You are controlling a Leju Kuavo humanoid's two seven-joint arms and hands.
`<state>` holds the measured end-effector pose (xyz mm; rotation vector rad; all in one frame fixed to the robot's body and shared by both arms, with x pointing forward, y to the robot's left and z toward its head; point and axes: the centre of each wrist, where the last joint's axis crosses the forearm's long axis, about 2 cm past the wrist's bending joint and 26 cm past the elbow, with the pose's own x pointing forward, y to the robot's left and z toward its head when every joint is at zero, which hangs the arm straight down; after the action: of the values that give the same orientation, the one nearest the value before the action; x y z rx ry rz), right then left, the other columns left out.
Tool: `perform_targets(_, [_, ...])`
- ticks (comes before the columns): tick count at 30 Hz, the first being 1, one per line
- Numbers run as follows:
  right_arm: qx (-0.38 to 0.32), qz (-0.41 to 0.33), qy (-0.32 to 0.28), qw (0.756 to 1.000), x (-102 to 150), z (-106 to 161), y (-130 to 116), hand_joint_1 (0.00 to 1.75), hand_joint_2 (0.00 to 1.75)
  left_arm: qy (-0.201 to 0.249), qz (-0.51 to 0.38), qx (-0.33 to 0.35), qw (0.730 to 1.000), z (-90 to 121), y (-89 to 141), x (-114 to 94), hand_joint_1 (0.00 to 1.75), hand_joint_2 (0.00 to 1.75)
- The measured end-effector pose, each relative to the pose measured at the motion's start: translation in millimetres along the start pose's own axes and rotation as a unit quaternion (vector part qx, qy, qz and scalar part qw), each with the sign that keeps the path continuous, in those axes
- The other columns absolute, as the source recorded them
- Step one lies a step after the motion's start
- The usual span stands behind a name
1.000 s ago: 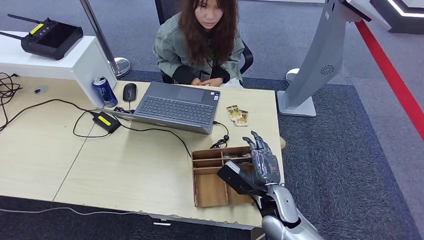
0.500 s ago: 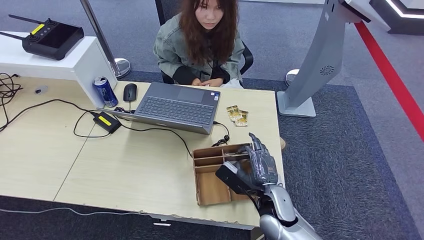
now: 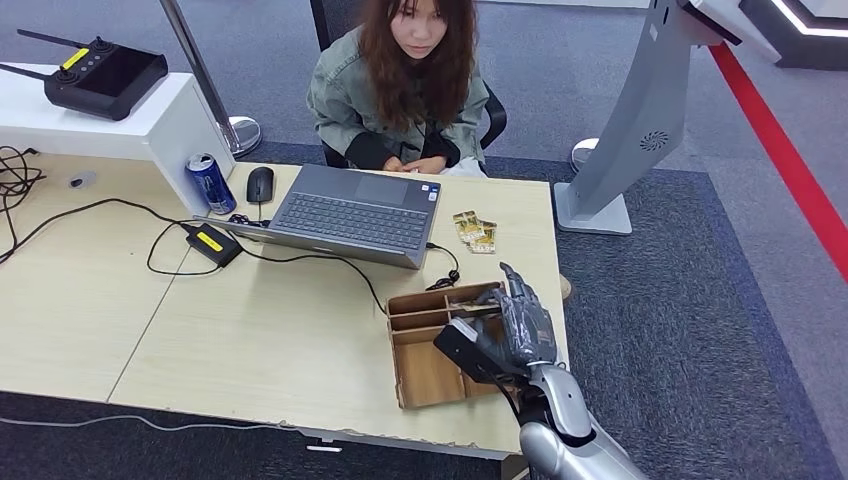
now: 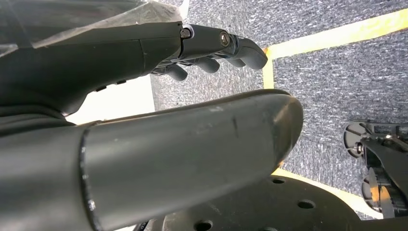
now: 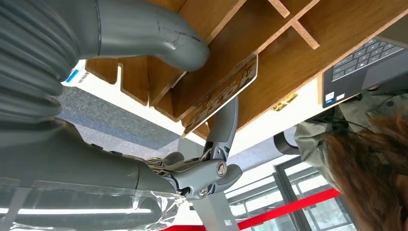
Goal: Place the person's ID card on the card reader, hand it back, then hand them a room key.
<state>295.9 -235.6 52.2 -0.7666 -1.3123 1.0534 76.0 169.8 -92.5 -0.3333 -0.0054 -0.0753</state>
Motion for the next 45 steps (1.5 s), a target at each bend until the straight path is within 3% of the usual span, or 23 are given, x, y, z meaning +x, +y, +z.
perform_targets(5, [0.000,0.000,0.002,1.000,0,-1,0,0.97,1.75,0.000,0.000,0.000,1.000,0,0,0,0.00,0.00])
perform_targets(7, [0.000,0.000,0.003,1.000,0,-2,0,1.08,1.75,0.000,0.000,0.000,1.000,0,0,0,0.00,0.00])
perform_targets(11, [-0.001,0.000,0.004,1.000,-1,-4,-1,1.61,1.75,0.000,0.000,0.000,1.000,0,0,0,0.00,0.00])
perform_targets(13, [-0.003,0.000,0.005,1.000,-1,-6,-2,1.73,1.75,0.000,0.000,0.000,1.000,0,0,0,0.00,0.00])
perform_targets(45, [-0.002,-0.015,0.015,1.000,2,-14,-4,1.75,1.75,0.000,0.000,0.000,1.000,0,0,0,0.00,0.00])
